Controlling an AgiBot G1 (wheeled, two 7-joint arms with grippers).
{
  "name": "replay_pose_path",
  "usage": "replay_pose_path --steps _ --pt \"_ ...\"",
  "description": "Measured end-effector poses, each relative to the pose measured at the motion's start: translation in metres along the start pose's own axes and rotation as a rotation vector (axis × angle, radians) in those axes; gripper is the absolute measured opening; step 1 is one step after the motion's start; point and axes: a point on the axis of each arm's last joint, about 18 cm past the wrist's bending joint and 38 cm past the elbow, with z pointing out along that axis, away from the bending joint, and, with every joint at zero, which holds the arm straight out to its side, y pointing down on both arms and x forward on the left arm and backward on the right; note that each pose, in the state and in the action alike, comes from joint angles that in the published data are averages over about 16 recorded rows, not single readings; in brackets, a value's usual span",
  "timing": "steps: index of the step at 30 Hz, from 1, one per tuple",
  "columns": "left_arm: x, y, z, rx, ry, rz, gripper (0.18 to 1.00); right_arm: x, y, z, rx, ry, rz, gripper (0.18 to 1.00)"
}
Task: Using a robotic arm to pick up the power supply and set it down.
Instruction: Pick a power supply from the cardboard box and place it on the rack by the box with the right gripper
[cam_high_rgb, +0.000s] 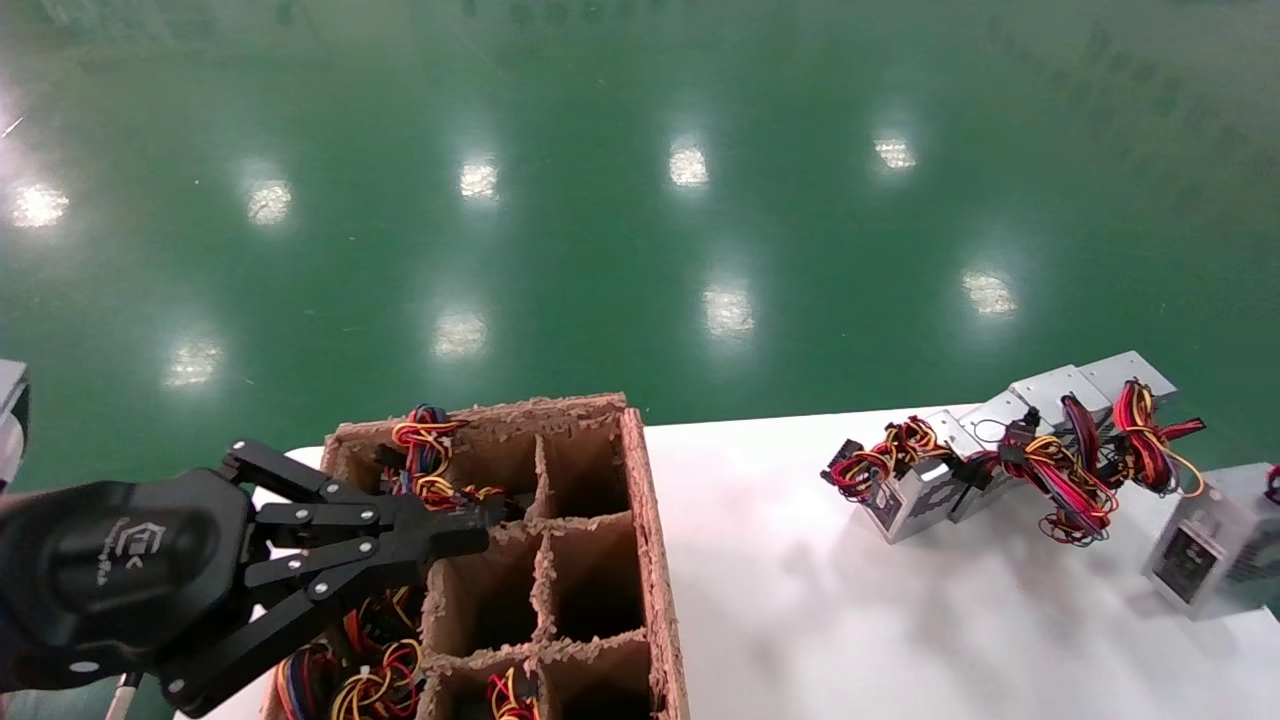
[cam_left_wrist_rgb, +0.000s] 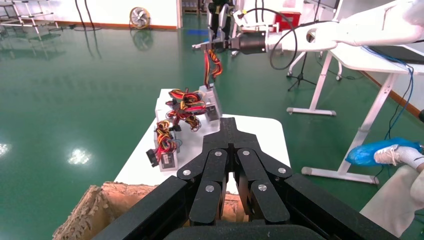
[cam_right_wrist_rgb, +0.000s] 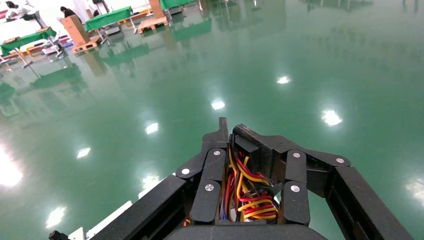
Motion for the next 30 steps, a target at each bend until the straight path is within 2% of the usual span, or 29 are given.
replay_pose_path --steps 12,30 --pt "0.0 0.0 0.0 0.0 0.0 0.0 0.191 -0.007 0.025 0.02 -0.006 0.018 0.052 0.19" --pt "0.0 0.0 0.0 0.0 0.0 0.0 0.191 0.012 0.036 0.018 -0.023 0.066 0.073 0.19"
